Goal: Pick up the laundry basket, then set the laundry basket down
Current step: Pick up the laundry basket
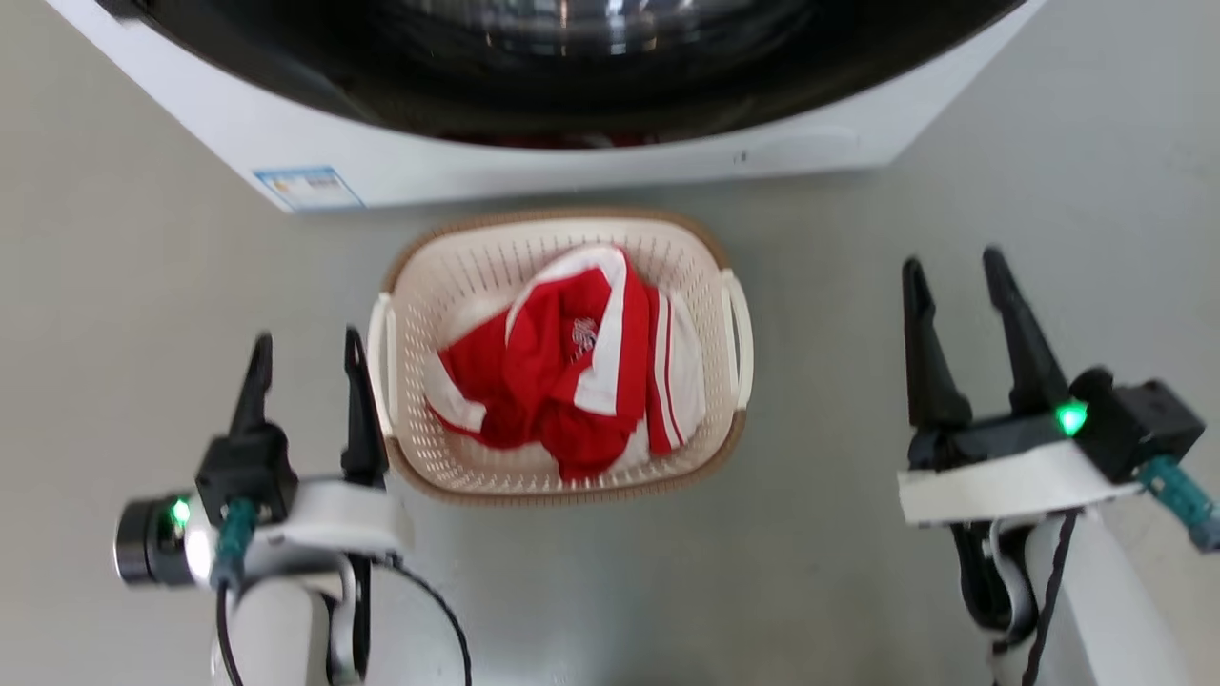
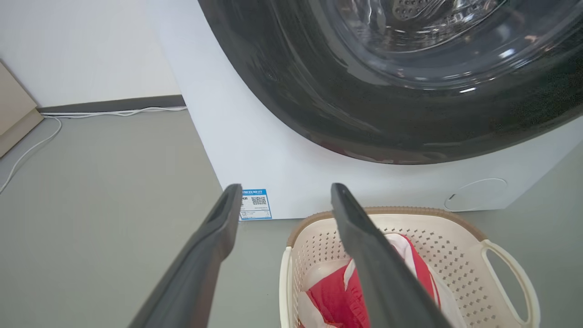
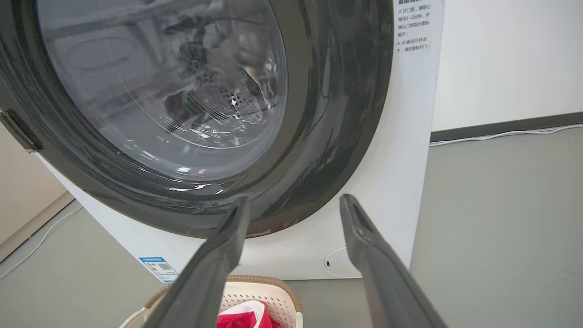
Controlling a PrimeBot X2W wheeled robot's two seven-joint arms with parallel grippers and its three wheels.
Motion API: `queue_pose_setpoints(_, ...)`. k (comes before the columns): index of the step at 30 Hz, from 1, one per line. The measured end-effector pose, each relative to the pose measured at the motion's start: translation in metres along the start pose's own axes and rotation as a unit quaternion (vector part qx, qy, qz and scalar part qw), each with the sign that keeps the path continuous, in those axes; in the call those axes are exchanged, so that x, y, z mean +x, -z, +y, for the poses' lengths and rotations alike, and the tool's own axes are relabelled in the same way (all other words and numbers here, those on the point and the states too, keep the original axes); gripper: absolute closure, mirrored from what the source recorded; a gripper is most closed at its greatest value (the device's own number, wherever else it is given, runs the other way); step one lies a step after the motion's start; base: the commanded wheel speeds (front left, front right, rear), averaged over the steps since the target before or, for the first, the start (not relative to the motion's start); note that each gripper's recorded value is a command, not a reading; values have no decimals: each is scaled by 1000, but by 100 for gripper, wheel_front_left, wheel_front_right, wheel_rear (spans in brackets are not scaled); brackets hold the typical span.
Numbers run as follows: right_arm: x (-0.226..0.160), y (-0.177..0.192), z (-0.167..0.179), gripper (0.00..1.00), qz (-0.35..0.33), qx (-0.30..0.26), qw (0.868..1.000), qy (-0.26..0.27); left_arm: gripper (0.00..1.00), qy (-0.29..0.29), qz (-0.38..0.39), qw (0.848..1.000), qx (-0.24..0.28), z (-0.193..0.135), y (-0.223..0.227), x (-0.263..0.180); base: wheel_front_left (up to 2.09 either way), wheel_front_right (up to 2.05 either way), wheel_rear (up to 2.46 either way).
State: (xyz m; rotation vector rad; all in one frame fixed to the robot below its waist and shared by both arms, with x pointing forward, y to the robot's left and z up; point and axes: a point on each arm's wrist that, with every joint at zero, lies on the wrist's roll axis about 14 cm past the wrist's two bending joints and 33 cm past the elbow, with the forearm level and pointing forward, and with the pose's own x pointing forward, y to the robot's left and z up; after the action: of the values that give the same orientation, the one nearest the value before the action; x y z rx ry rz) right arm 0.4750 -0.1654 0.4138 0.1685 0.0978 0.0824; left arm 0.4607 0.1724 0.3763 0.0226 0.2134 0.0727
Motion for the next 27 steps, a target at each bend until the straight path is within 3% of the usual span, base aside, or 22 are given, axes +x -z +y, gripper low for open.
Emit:
queue_pose_setpoints(14,-88,-26,15,0,-5,3,1000,-3,0,-13,-40,999,-3,12,-40,-101,0,0,0)
queue_pose_setpoints(27,-141,-39,22,0,-29,8,1000,-4,0,-14,-67,998,-5,18,-50,-157,0,0,0)
